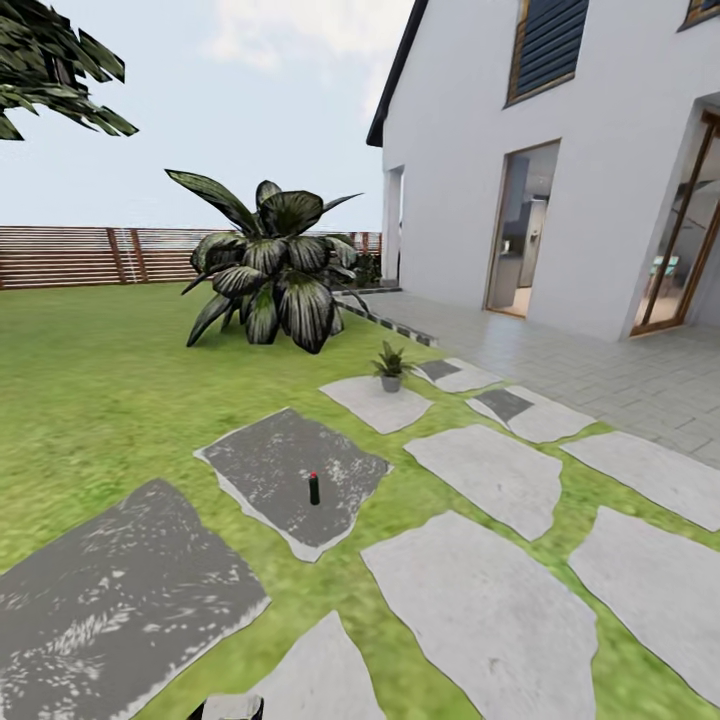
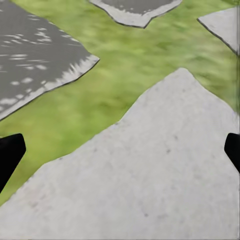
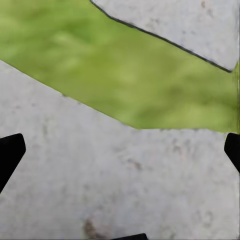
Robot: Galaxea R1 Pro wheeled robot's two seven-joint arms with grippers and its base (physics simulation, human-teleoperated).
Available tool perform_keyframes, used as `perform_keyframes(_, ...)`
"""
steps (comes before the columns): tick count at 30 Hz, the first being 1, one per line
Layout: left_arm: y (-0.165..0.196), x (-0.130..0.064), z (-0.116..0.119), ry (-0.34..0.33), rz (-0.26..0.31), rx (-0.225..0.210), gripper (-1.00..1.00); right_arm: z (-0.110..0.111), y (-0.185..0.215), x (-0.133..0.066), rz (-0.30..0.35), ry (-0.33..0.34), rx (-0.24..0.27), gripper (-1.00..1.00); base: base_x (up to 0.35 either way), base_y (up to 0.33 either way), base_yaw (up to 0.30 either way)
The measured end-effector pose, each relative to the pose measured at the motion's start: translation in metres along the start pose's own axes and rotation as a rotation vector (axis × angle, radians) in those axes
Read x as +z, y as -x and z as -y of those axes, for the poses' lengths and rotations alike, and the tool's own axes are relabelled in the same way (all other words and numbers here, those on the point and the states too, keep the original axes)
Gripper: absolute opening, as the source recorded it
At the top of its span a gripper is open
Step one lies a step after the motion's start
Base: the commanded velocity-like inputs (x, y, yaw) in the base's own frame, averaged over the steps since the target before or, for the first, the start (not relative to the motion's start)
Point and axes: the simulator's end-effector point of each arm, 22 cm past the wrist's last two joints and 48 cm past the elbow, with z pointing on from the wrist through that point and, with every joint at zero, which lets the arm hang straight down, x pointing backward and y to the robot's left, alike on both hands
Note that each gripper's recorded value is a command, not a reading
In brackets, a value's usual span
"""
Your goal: Pick up the pesticide atomizer in the garden and spray insectifuge to fully cover both potted plants in the garden.
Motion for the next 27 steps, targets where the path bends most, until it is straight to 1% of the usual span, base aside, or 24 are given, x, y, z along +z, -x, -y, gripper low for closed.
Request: perform_keyframes(27, 0.0, 0.0, 0.0, 0.0, 0.0, 0.0, 1.0, 0.0, 0.0, 0.0, 0.0, 0.0, 0.0, 1.0, 0.265, -0.235, 0.0)
